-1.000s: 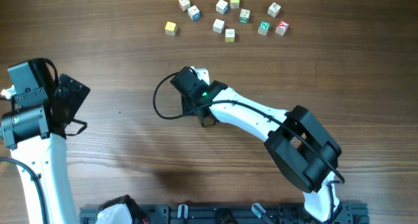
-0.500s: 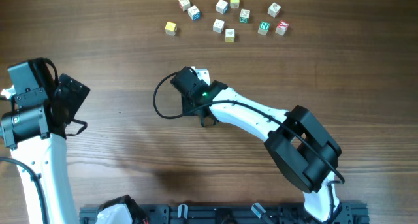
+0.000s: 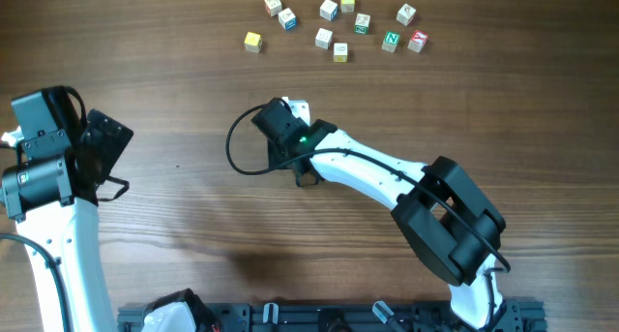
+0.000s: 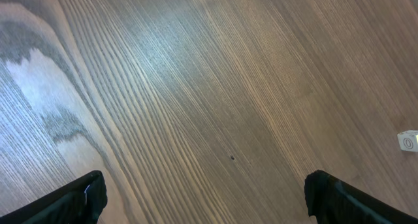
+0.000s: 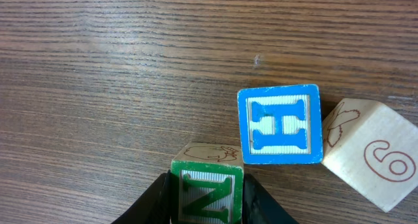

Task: Form a circle
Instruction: 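Lower the N block beside the H block and open the right gripper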

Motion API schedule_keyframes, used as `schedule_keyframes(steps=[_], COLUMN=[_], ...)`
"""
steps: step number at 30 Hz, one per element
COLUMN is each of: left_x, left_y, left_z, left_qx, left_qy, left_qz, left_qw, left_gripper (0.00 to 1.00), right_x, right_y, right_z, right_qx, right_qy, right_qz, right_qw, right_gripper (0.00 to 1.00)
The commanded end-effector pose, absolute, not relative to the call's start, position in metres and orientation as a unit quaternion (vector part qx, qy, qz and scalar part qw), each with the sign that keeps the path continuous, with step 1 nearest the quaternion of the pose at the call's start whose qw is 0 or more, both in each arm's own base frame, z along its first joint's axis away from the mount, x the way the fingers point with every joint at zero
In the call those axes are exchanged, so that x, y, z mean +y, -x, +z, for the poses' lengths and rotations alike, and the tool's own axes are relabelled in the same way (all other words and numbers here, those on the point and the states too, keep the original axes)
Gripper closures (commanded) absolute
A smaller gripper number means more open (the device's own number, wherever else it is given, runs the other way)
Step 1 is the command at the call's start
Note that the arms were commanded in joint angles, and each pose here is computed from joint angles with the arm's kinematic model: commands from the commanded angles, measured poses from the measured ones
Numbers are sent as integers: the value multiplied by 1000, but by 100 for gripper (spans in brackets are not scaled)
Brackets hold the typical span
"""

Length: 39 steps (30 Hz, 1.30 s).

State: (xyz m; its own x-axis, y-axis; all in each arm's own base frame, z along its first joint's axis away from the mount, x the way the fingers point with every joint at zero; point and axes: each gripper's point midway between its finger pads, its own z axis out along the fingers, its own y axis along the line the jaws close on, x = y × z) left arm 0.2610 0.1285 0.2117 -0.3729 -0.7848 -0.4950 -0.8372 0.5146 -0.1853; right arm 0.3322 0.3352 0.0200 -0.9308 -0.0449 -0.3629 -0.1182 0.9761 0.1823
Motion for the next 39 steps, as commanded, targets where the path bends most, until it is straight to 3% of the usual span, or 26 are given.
schedule_keyframes(steps=[1, 13, 23, 39], left_x=[133, 133, 133, 133], left_y=[-259, -259, -259, -259], left_z=[216, 216, 216, 216], left_qx=[819, 819, 819, 819], left_qy=[499, 499, 499, 499], left_qz=[56, 56, 56, 56], left_qw=[278, 278, 278, 278], left_gripper=[0, 0, 0, 0], right_x=[335, 335, 334, 333], right_y=[-328, -327, -328, -329], right_z=[9, 9, 9, 10], right_qx=[980, 980, 980, 980], right_qy=[38, 38, 37, 23], right_qz=[97, 97, 95, 95], right_qw=[171, 170, 173, 173], right_gripper=[67, 57, 64, 66])
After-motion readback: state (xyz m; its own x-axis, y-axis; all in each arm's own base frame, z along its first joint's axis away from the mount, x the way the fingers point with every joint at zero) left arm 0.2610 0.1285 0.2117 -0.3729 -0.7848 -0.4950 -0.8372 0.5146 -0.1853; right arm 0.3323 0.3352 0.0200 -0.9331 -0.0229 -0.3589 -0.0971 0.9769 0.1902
